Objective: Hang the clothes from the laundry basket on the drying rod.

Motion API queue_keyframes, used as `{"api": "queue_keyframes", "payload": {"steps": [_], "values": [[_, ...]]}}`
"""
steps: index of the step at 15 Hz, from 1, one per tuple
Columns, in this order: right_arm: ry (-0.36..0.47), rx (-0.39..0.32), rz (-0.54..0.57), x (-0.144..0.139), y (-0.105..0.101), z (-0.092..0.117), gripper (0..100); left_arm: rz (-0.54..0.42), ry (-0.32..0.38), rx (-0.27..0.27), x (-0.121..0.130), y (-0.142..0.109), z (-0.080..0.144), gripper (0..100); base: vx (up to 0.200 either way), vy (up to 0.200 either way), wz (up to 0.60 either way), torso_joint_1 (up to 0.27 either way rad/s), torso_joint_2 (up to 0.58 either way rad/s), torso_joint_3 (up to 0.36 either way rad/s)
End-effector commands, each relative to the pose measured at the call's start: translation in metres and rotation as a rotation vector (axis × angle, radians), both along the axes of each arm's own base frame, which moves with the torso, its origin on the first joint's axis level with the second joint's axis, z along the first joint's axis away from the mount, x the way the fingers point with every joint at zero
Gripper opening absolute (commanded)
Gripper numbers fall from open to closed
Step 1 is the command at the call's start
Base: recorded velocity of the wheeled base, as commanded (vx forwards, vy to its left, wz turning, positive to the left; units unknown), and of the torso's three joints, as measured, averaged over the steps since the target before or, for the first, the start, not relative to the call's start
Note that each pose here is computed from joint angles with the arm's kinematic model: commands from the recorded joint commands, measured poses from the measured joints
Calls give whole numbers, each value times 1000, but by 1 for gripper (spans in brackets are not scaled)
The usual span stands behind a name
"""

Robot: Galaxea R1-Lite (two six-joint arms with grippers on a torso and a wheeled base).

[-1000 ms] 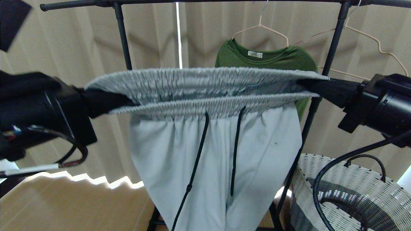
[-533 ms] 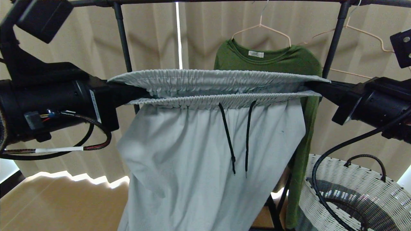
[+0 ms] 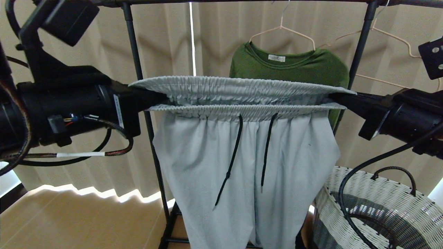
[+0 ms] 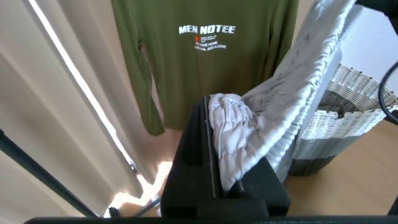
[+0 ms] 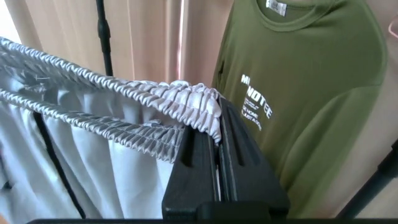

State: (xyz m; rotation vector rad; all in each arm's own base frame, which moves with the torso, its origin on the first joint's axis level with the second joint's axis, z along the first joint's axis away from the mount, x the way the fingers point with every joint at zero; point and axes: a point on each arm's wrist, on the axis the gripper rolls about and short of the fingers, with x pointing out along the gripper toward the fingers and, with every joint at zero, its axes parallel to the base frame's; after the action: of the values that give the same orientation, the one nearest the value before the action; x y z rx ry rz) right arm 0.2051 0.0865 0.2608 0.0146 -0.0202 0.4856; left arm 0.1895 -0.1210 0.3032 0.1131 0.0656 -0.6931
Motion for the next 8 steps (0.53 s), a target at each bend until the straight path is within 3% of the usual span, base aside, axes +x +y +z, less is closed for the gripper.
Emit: {"api": "queue_keyframes", "payload": {"steps": [1, 4, 8], "values": [[-36, 14, 1, -16, -7, 7, 0, 7, -16, -11, 21, -11, 6, 0, 0, 0, 0, 0, 0, 0], [6, -1, 33, -39, -16, 9, 0, 6, -13, -14, 37, -22, 4, 0, 0, 0, 0, 0, 0, 0], [45, -19, 271, -65, -16, -11, 0, 6, -24, -25, 53, -32, -4, 0, 0, 0, 0, 0, 0, 0]]}}
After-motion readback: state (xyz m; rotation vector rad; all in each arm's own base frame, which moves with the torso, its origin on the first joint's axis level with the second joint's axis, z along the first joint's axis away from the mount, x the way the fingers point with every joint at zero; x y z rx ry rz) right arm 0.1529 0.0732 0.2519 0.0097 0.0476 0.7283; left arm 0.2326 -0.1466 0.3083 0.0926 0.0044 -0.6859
